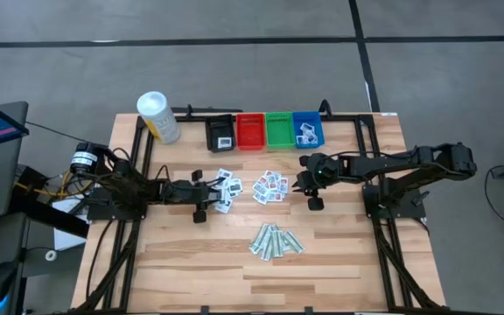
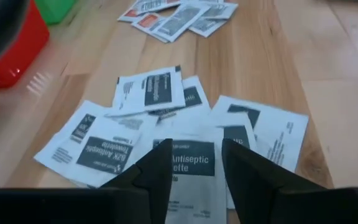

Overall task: Pick & Place First Aid Supplies
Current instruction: Put the black towelette pack into the black bin

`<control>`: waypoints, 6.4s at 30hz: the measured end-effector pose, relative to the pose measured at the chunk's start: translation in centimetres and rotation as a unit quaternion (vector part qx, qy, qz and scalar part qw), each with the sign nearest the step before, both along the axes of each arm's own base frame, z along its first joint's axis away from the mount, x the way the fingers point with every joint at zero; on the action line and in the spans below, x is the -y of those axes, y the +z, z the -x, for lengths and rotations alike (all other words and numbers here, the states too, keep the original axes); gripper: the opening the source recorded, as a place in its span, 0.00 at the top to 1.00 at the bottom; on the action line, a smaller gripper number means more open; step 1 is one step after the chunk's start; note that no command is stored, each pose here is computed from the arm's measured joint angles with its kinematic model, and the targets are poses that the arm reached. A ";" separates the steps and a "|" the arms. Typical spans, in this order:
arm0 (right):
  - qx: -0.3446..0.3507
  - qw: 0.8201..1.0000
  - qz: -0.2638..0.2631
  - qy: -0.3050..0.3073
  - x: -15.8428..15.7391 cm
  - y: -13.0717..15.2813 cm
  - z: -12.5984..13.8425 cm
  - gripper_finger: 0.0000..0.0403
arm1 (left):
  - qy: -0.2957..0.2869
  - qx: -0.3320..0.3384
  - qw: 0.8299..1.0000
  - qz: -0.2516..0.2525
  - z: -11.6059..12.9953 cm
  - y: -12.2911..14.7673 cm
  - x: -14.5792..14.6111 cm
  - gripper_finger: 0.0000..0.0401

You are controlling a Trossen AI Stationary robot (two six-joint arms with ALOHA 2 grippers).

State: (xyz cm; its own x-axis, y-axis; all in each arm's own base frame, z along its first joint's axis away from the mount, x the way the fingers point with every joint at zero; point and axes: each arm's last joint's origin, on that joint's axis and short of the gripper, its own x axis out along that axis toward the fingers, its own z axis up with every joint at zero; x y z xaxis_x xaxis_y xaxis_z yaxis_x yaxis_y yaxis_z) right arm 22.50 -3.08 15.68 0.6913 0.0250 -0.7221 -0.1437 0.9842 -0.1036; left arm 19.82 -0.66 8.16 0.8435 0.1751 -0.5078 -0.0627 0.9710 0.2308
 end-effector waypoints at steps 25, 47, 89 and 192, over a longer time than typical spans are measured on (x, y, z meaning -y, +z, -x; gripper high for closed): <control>0.007 1.000 0.001 0.000 0.0 0.1 -0.1 0.84 | 0.000 0.001 1.000 -0.001 0.0 0.0 0.0 0.65; 0.008 1.000 0.001 0.000 0.0 0.1 -0.1 0.84 | -0.018 -0.011 1.000 0.012 0.1 -0.2 0.1 0.65; 0.011 1.000 0.002 0.000 0.0 0.2 -0.2 0.84 | -0.019 -0.015 1.000 0.011 -0.1 -0.8 0.1 0.91; 0.022 1.000 0.004 0.000 0.0 0.3 -0.3 0.84 | 0.210 0.134 0.964 -0.089 -3.3 5.4 -15.4 0.97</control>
